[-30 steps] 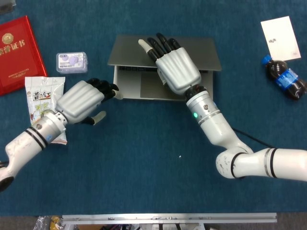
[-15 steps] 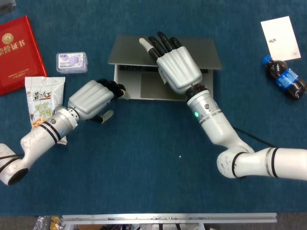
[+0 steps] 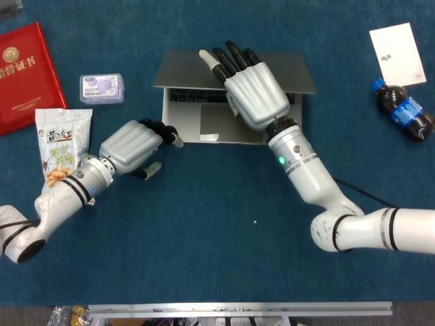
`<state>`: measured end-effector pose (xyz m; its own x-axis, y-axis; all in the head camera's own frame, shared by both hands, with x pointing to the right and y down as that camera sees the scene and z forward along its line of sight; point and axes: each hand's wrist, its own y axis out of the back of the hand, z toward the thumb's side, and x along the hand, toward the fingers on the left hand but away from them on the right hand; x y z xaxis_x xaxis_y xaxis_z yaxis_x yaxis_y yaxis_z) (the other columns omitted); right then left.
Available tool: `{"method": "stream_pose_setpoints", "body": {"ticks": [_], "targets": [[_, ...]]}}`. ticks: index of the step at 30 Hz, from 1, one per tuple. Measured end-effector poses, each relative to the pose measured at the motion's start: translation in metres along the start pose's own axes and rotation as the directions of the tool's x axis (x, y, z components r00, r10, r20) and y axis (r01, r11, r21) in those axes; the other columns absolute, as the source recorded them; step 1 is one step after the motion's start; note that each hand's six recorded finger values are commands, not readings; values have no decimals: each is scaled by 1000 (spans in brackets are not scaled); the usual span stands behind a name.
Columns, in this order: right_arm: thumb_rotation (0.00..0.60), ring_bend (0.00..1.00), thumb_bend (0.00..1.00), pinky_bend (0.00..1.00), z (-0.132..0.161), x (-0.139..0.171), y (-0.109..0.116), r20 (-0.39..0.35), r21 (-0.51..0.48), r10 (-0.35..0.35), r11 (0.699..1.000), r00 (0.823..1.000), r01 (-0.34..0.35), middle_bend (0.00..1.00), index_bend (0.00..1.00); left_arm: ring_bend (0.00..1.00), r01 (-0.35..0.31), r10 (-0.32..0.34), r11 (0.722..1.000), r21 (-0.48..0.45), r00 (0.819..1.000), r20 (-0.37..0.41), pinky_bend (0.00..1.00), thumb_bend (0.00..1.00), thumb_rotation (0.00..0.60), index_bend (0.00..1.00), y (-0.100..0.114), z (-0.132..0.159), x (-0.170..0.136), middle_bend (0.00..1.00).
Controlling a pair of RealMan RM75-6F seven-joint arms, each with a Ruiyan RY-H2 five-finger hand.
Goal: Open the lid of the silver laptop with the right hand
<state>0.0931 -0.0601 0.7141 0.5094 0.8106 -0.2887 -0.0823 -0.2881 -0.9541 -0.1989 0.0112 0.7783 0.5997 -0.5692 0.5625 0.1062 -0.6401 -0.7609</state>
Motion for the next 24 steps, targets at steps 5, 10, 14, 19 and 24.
{"method": "stream_pose_setpoints", "body": {"ticks": [5,10,14,19,24], "targets": [[600,28,618,199,-3,-2,4,9,3,-9,1000,1000,9,125,35,182,7,-7,1000,-2,1000,-2,213,417,600,255,-3,0,-1,212],[600,28,618,199,-9,-5,8,25,3,-17,1000,1000,17,126,35,182,10,-10,1000,-7,1000,-3,213,417,600,255,-4,0,-1,212],[600,28,618,199,-14,-8,13,38,1,-26,1000,999,26,125,36,182,12,-12,1000,-8,1000,-1,213,417,600,255,-5,1,-1,212],[600,29,619,199,-21,-11,18,52,5,-34,999,998,34,125,36,182,18,-18,1000,-4,1000,-1,213,416,600,255,-7,1,0,213],[600,29,619,199,-29,-17,24,74,0,-45,999,996,45,126,36,182,23,-23,1000,-1,1000,-1,213,417,600,255,-7,1,0,213]]}}
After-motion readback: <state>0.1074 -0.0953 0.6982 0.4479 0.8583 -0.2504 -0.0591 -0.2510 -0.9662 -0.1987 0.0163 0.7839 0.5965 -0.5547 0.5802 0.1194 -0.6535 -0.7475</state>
